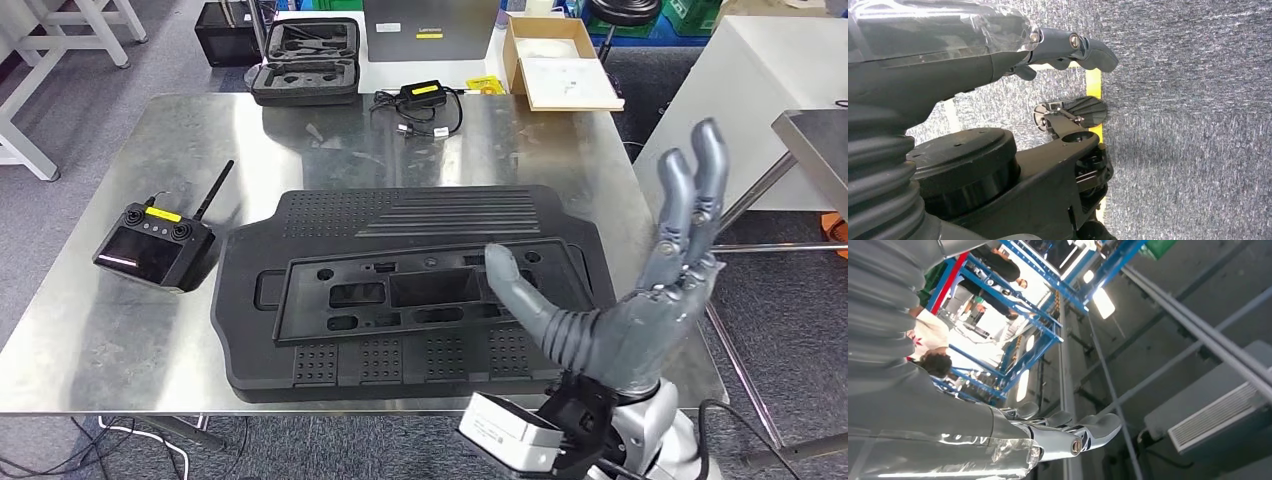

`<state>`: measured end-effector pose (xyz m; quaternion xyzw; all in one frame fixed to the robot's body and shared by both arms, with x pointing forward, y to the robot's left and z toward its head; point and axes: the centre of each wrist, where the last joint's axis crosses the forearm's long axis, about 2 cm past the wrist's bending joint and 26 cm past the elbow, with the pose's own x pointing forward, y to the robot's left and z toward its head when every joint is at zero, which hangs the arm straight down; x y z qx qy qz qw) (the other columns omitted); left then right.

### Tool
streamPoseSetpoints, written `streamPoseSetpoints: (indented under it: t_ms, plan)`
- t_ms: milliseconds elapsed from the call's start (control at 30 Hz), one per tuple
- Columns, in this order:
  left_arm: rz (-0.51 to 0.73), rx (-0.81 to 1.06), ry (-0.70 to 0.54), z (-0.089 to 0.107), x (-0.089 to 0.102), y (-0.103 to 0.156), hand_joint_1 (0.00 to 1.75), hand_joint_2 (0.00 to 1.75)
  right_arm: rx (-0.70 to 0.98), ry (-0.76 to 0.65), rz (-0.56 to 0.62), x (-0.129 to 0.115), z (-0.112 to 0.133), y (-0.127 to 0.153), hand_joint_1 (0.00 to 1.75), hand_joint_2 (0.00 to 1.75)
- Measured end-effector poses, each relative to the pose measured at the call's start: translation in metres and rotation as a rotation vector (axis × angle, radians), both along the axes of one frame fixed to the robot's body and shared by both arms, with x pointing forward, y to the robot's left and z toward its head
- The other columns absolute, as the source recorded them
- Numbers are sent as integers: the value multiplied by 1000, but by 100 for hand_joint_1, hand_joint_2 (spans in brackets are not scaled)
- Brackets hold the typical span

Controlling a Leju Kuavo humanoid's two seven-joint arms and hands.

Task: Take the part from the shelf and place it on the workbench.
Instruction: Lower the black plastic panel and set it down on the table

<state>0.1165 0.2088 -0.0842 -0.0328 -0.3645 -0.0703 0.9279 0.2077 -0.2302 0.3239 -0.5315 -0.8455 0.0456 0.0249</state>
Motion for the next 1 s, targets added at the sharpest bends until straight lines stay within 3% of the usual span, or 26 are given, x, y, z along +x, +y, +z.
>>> streamPoseSetpoints:
  t_ms: [967, 1000]
  plan:
    - [4, 0, -6, 0, 0, -1, 0, 175, 49, -49, -26, -9, 10, -6, 0, 175]
    - [7, 0, -8, 0, 0, -1, 0, 131, 55, -48, -29, -9, 10, -5, 0, 175]
